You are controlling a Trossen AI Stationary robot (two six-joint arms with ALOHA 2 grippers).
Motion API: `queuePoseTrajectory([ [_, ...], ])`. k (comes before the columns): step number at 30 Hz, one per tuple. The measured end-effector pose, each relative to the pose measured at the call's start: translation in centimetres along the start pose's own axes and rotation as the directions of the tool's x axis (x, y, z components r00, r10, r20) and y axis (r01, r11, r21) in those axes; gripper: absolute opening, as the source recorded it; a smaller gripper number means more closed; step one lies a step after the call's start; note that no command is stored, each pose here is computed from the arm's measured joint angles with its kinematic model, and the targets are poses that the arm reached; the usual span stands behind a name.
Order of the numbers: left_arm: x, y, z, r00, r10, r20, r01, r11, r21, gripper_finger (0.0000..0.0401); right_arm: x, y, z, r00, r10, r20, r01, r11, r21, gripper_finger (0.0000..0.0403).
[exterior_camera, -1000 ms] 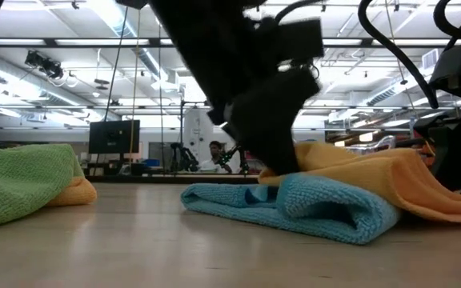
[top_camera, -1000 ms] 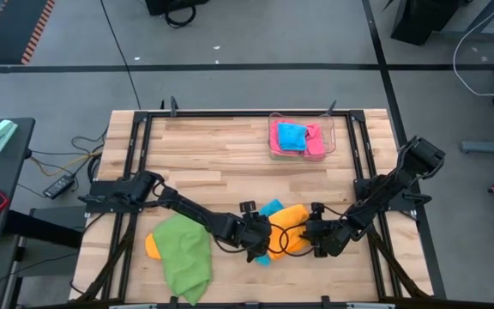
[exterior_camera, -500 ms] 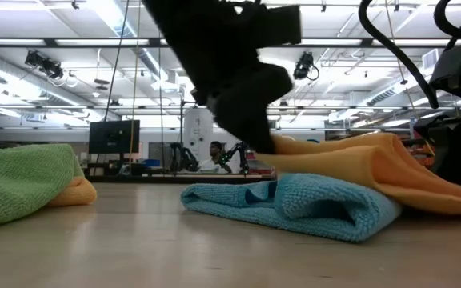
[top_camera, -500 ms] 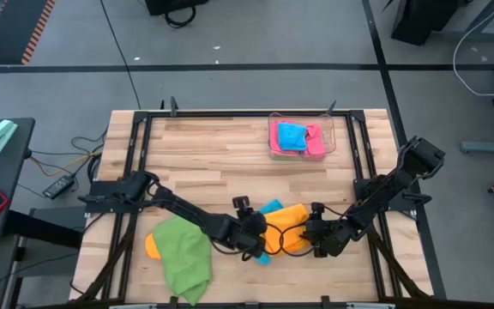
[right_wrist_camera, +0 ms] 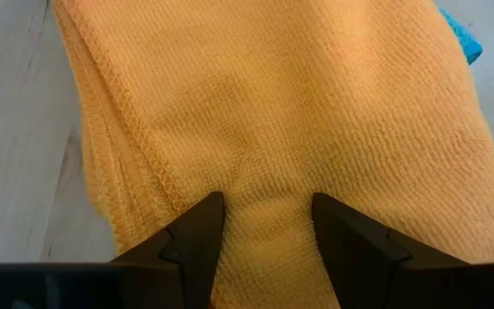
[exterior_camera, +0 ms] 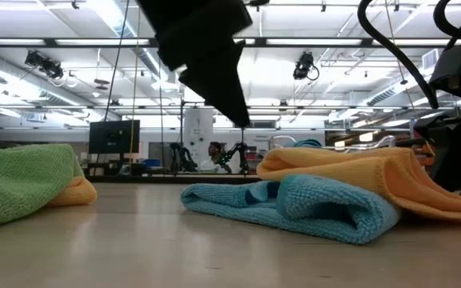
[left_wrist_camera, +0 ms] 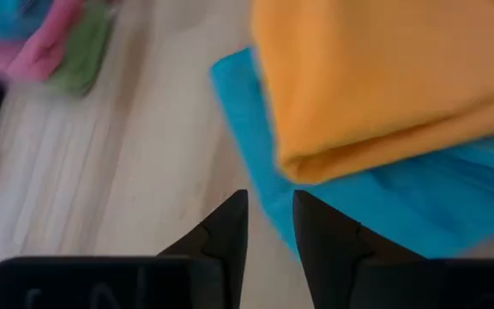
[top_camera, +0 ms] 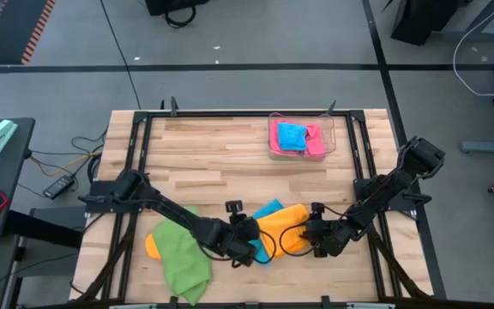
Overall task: Fold microfiber towels
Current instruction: Fold the right yellow towel
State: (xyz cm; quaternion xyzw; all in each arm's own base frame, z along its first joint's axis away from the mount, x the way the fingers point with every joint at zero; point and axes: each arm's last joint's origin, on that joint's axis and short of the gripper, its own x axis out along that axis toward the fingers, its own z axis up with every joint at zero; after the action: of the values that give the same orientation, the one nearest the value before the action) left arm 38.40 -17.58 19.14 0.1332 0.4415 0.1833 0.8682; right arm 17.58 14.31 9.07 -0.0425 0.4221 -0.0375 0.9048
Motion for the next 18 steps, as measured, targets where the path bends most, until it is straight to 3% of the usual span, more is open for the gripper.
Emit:
queuePoseTrajectory([
  [8, -0.7, -2.0, 1.0, 0.982, -0.150, 0.119, 0.122, 0.969, 0.215, 0.0125, -1.5, 0.1, 1.5, 1.000, 0.029, 0.002, -0.029, 0.999, -0.040, 0.0193],
  [15, -0.7, -4.3, 1.3, 0.940, -0.281, 0.195, 0.177, 0.888, 0.424, 0.0174, -2.3, 0.8, 3.6, 0.996, 0.039, 0.085, -0.035, 0.998, -0.043, 0.0193],
  [18, 0.1, -5.2, 1.2, 0.927, -0.306, 0.215, 0.180, 0.869, 0.461, 0.0192, -2.5, 1.0, 4.0, 0.993, 0.020, 0.116, -0.016, 0.999, -0.036, 0.0193],
])
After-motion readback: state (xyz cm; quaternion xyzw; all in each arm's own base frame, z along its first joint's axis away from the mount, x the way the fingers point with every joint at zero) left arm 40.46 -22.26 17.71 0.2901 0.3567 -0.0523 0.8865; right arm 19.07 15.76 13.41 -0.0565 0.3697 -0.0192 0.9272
